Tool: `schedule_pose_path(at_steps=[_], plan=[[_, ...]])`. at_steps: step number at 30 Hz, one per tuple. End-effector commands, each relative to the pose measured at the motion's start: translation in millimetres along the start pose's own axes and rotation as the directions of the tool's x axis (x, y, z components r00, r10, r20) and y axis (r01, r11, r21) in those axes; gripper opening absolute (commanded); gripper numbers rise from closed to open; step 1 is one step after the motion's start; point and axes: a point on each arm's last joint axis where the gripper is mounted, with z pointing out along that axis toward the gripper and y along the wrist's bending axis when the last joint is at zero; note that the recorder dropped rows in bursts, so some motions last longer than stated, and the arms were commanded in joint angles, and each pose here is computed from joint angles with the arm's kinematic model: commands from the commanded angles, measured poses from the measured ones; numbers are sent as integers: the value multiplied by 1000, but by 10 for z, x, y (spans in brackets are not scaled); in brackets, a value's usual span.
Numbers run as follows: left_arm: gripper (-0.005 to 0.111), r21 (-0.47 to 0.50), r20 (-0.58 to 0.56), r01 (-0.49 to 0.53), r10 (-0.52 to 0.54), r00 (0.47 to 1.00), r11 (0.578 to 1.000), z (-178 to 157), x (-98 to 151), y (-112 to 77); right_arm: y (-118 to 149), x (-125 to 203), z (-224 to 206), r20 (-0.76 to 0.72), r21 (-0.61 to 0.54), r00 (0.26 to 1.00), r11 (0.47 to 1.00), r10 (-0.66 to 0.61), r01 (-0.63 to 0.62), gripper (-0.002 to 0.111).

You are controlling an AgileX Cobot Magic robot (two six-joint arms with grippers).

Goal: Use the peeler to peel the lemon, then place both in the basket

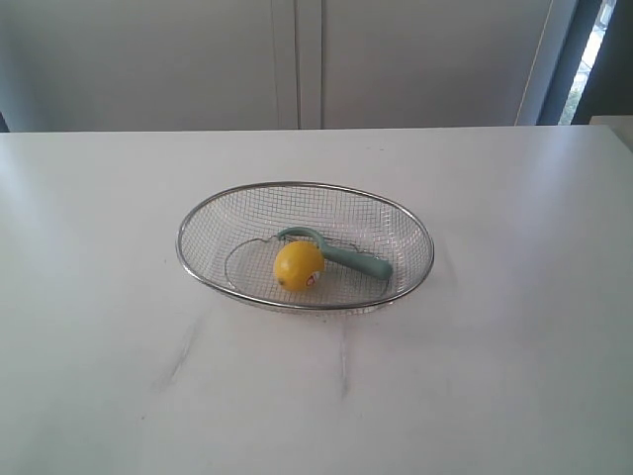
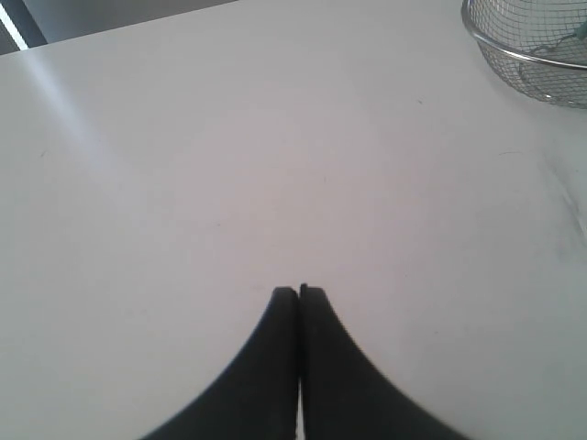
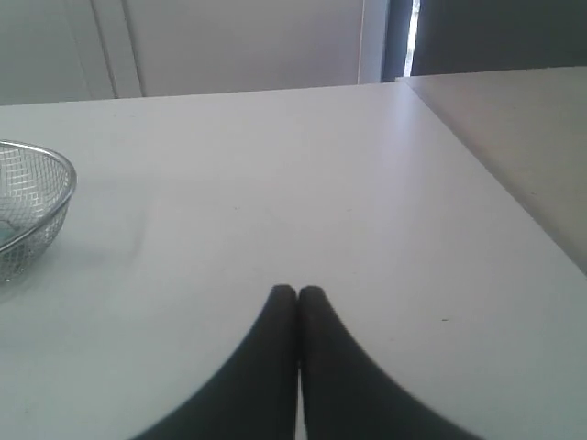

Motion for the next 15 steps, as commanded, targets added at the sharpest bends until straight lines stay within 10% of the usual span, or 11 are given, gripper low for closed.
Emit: schedule_pose_path(at_steps=[1,15], plan=[[0,-3,-5,5,-5,1000,1000,5,19,-1,-1,5,-1,4,3,1000,1000,-30,30,0],[0,-3,-5,5,-5,1000,1000,5,19,-1,57,6,-4,8,-102,999,993,-53,54,0]])
